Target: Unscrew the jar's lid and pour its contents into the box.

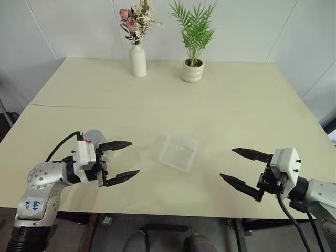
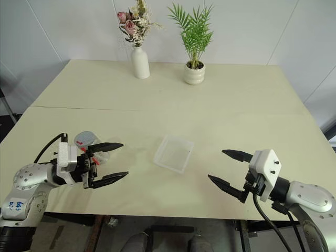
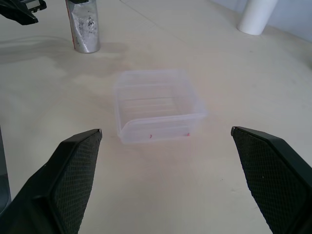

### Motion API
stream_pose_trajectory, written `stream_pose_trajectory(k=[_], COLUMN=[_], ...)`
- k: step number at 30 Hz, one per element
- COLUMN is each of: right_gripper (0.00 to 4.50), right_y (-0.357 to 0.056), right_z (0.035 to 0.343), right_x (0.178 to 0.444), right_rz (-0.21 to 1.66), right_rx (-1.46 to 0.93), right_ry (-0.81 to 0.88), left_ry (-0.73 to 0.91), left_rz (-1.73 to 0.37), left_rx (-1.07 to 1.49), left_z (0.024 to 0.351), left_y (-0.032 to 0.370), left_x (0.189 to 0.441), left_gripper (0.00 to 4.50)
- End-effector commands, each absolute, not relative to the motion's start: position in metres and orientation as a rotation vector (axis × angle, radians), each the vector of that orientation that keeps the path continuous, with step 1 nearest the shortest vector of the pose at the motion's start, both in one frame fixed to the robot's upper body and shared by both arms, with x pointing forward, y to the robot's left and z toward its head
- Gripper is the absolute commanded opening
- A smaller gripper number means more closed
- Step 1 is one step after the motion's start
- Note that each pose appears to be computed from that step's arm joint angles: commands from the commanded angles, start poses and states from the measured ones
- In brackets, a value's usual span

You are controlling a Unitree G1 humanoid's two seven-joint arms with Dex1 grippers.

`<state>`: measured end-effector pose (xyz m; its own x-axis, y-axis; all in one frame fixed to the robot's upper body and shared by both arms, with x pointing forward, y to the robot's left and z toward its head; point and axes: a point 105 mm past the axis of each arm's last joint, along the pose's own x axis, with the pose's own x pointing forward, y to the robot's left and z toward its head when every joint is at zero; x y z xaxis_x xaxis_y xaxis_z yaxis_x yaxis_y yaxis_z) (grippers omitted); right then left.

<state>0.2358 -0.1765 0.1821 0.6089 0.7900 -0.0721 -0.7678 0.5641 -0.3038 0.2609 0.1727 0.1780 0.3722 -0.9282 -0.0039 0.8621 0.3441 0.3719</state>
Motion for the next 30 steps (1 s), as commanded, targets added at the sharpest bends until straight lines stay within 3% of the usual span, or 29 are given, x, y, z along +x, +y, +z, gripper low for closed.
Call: stream_pose_trajectory(k=[1,8,15,30], right_gripper=[4.5,4.5,4.5,4.5], right_y=[-0.18,-0.174,-0.153,-0.11], right_z=[0.192,0.191,0.21,0.234], right_x=[0.239,0.247,0.256,0.282], right_rz=[0.914,0.967,1.14,1.42], right_rx=[-0.367,-0.369,-0.398,-0.385], right_ry=[-0.122,-0.141,-0.243,-0.364], left_ry=[-0.251,-0.265,-0.23,-0.225], left_rz=[-1.178,-1.137,-1.008,-0.168], left_rx=[0.361,0.358,0.359,0.159], left_z=[0.185,0.182,0.166,0.143], left_y=[0.17,0.17,0.179,0.217], left_x=[0.26,0.255,0.226,0.177], left_gripper=[4.43,4.43,4.43,4.43])
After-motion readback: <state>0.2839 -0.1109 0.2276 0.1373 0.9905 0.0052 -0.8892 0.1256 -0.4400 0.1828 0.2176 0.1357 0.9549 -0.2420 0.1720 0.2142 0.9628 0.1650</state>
